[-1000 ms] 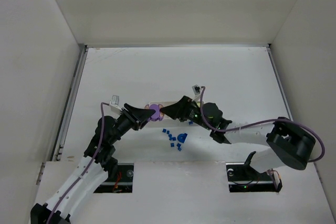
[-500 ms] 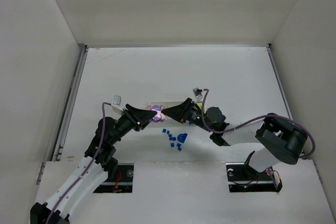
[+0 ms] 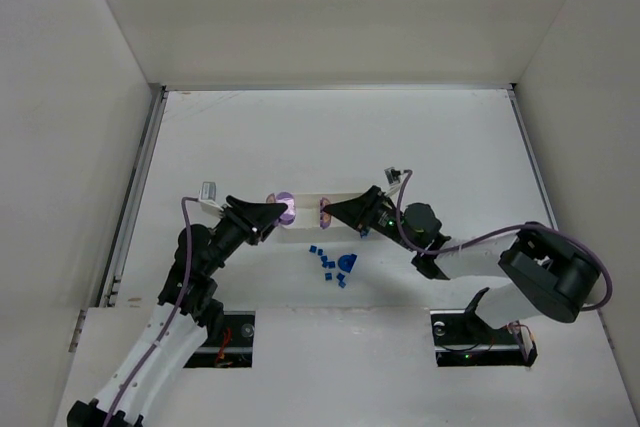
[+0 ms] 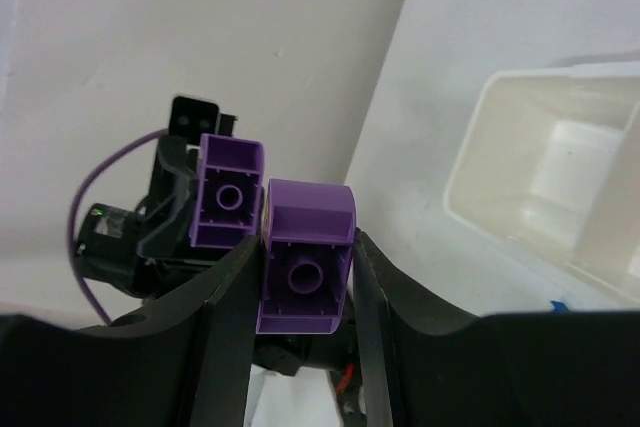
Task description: Sort the legos into containers by color
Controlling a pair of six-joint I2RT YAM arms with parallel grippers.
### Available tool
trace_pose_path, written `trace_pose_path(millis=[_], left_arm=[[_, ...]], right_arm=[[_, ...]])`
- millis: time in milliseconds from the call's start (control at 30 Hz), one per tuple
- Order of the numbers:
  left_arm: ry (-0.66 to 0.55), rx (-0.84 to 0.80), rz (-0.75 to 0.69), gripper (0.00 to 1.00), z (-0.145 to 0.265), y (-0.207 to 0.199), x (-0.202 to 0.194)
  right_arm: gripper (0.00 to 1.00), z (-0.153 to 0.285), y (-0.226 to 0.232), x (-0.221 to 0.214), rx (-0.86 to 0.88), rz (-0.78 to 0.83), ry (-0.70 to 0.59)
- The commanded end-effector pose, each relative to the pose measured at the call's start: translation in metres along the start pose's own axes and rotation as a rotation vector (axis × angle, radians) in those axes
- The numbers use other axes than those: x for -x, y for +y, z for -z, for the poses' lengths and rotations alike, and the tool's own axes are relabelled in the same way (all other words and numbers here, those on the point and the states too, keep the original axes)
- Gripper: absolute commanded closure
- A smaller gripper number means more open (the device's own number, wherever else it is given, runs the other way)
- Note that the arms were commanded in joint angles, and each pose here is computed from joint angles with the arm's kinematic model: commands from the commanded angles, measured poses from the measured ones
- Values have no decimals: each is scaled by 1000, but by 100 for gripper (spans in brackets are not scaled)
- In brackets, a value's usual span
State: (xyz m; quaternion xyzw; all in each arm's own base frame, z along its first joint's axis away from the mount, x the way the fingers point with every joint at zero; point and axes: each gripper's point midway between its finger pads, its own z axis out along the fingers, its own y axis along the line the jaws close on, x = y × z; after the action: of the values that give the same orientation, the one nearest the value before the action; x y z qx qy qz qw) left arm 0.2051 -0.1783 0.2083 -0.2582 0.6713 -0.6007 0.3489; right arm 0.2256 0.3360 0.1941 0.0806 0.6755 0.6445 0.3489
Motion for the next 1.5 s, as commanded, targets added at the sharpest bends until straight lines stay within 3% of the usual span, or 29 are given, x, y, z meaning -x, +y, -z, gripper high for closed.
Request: trace_pose_path(millis=[0,300,567,700,767,833,967,1067,1167,1267,1467], left_arm=[[-14,-25,-33,92,-1,-7,4],[-45,47,-132,90,-12,6,11],[-36,44,-191,89,-25,2,8],[-30,41,-201,89,-29,2,6],[-24,43,-203,89,-32,3,5],[-17,42,-203,89,-34,3,3],[2,30,-194,89,-38,1,-3],[16,7,-157,88,-41,-7,-8],[24,-35,-97,88,-44,-22,-11],[30,-70,-73,87,-46,-32,-13],[105,-117,-87,87,-48,-42,-38]], right_arm=[[61,1,-4,10,-31,66,-16],[60,6,-71,43,-533,406,-57],[56,-2,-91,49,-645,481,-55],[42,-4,-88,55,-645,477,-93],[30,-4,-83,57,-635,476,-106],[25,-3,-78,59,-618,478,-113],[22,3,-56,59,-542,464,-141],[21,7,-20,50,-378,442,-148],[13,11,14,35,-183,365,-117],[4,11,23,25,-92,258,-95],[2,-2,39,21,52,122,-56]])
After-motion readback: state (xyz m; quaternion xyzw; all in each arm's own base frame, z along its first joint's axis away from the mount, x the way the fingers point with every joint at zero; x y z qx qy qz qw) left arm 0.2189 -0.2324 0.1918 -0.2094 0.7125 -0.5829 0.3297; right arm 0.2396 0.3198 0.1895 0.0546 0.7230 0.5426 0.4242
